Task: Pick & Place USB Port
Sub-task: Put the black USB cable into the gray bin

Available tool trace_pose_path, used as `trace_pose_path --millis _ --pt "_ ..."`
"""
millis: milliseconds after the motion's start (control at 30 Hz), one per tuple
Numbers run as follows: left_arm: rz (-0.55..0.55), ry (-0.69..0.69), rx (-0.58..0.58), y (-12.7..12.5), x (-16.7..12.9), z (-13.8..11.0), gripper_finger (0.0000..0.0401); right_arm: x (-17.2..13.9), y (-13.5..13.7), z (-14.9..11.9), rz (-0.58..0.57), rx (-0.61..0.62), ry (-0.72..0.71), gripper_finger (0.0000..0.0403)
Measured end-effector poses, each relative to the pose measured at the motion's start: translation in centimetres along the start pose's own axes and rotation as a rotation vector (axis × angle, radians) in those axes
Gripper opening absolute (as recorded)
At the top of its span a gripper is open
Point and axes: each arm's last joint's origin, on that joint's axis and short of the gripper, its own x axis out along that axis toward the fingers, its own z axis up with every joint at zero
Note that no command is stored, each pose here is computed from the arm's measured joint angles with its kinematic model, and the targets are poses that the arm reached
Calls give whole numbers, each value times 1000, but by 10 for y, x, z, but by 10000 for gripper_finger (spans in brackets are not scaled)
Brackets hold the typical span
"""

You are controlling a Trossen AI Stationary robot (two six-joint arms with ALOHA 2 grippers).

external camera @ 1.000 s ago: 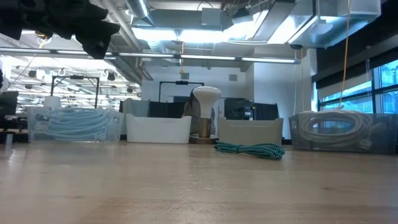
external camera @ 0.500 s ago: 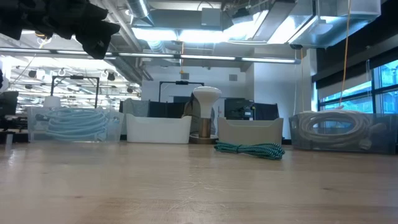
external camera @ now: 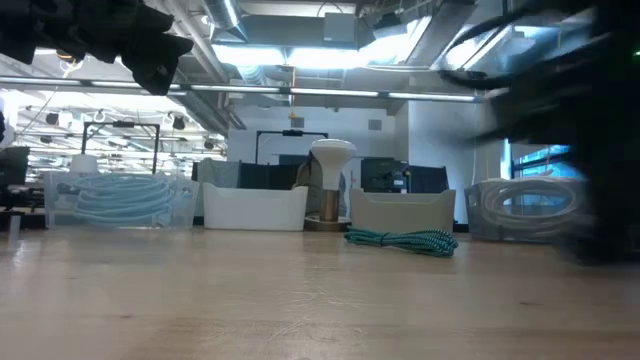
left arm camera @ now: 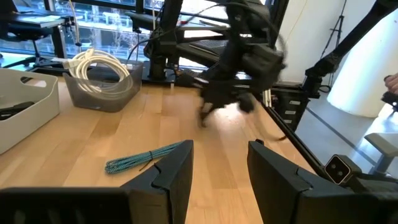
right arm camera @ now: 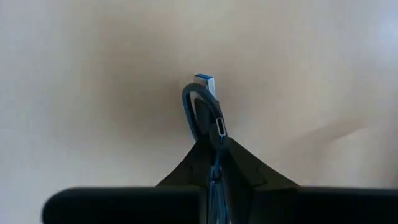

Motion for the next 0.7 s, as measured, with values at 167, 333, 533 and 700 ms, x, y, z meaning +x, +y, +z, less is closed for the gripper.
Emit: trace_pose_path --millis 167,333,533,700 --pt "0 0 0 0 0 0 143 -6 -48 38 -200 -67 -26 18" --pt "0 0 0 0 0 0 143 -9 -109 72 -359 -75 32 18" --pt "0 0 0 0 0 0 143 -23 -180 106 -361 -26 -2 18" --pt "1 2 0 0 0 0 143 -54 -229 121 -327 43 -189 18"
